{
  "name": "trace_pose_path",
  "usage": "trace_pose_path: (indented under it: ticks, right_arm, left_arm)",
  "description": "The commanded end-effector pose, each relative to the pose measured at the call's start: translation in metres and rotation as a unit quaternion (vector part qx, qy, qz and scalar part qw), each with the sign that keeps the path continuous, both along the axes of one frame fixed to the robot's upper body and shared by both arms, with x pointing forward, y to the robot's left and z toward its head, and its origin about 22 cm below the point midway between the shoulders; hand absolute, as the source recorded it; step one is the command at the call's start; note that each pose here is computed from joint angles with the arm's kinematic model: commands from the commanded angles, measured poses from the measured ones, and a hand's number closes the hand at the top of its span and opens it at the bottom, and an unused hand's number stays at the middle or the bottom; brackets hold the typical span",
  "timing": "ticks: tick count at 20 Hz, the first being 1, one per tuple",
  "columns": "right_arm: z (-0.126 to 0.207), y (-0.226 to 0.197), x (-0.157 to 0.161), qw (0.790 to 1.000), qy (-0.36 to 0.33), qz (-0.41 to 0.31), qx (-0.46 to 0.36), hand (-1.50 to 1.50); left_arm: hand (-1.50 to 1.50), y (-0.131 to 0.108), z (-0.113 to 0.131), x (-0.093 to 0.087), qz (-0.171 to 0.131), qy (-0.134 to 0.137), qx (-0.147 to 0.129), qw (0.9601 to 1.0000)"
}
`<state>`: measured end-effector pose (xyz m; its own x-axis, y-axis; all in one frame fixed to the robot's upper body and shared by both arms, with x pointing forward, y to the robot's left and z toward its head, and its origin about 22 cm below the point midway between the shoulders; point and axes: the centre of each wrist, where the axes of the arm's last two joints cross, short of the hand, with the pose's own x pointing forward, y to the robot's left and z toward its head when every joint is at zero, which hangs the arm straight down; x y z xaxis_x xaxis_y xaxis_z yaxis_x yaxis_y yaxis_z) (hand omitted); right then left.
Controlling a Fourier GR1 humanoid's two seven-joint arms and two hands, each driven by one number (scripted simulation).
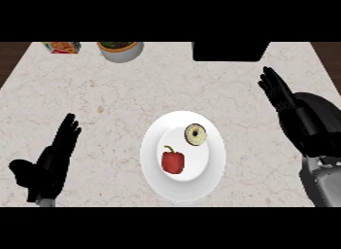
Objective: Pick the bell pepper from the plate and place it in the pan
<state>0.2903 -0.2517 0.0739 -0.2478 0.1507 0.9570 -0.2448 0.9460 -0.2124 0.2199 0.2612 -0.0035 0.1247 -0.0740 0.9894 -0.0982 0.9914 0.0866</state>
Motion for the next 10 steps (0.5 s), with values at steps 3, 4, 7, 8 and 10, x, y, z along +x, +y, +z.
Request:
trace_pose_path:
  ticks: [3, 4, 7, 8, 10]
  right_arm:
    - [0.014, 0.069, 0.006, 0.990, -0.079, 0.089, 0.080, 1.50]
    - [0.031, 0.079, 0.012, 0.981, -0.100, 0.122, 0.115, 1.50]
    - [0.009, 0.068, 0.008, 0.990, -0.120, 0.051, -0.052, 1.50]
    - [-0.009, 0.074, -0.009, 0.992, -0.125, 0.019, -0.024, 1.50]
    - [-0.018, 0.049, -0.030, 0.978, -0.204, 0.007, -0.049, 1.50]
  left_arm:
    - [0.00, 0.002, 0.039, 0.026, 0.013, -0.046, 0.005, 0.9988]
    - [0.00, -0.006, 0.040, 0.036, 0.008, -0.059, 0.006, 0.9982]
    - [0.00, 0.005, 0.058, 0.047, -0.004, -0.045, -0.014, 0.9989]
    - [0.00, 0.020, 0.061, 0.047, -0.001, -0.041, -0.022, 0.9989]
    - [0.00, 0.013, 0.060, 0.048, 0.010, -0.037, -0.019, 0.9991]
